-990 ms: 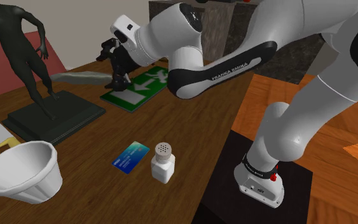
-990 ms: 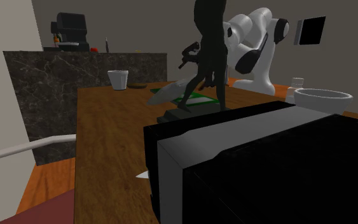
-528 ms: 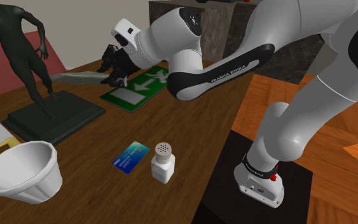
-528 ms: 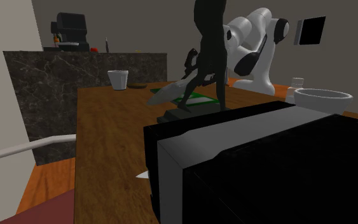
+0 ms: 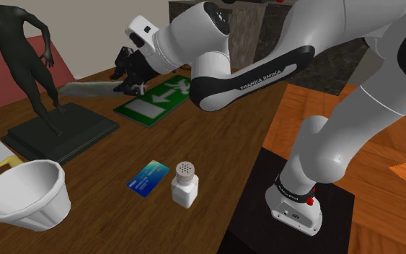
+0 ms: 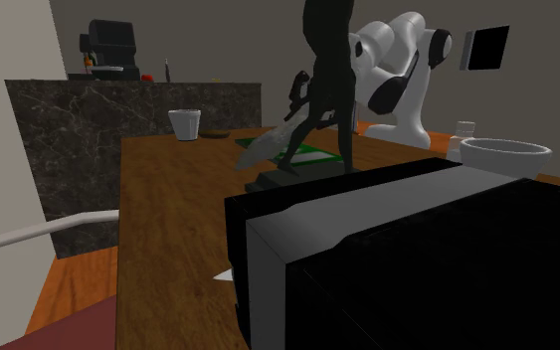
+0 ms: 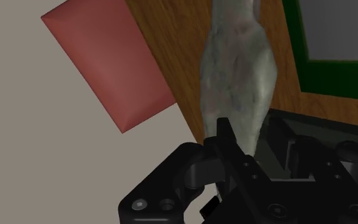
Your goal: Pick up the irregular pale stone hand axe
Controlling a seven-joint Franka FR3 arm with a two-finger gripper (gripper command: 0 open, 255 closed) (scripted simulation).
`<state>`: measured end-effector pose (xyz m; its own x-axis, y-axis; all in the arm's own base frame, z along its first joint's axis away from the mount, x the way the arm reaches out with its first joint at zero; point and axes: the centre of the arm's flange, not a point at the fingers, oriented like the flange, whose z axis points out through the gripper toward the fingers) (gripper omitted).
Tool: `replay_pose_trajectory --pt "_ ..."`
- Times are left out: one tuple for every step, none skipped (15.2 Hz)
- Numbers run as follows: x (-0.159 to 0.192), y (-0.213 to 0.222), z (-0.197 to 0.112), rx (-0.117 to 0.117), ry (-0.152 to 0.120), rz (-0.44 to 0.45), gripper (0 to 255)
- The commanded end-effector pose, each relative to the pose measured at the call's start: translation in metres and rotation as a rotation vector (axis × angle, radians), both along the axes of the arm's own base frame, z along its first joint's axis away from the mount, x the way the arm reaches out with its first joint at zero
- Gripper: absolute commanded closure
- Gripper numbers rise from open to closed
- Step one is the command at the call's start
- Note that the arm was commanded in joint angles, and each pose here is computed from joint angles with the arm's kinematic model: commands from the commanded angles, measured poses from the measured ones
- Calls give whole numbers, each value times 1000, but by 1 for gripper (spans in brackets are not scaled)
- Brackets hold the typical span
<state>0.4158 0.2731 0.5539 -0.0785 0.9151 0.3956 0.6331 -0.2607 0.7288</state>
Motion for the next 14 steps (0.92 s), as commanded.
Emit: replay_pose_trajectory --pt "0 1 11 1 -1 1 255" --pt "0 1 16 1 -1 1 255" --pt "0 1 21 1 -1 1 255" --pt "0 1 27 1 -1 1 255" --pt "0 1 32 1 -1 1 255" --pt "0 1 37 1 -1 1 255" --pt "0 1 42 1 -1 1 255" --pt "0 1 48 1 -1 1 255" --pt "0 1 53 1 -1 1 255" --pt "0 1 58 1 -1 1 255" --pt "0 1 64 1 -1 1 255" --pt "0 1 69 1 -1 1 255" --pt "0 1 70 1 -1 1 255" --pt "0 1 70 1 -1 1 255"
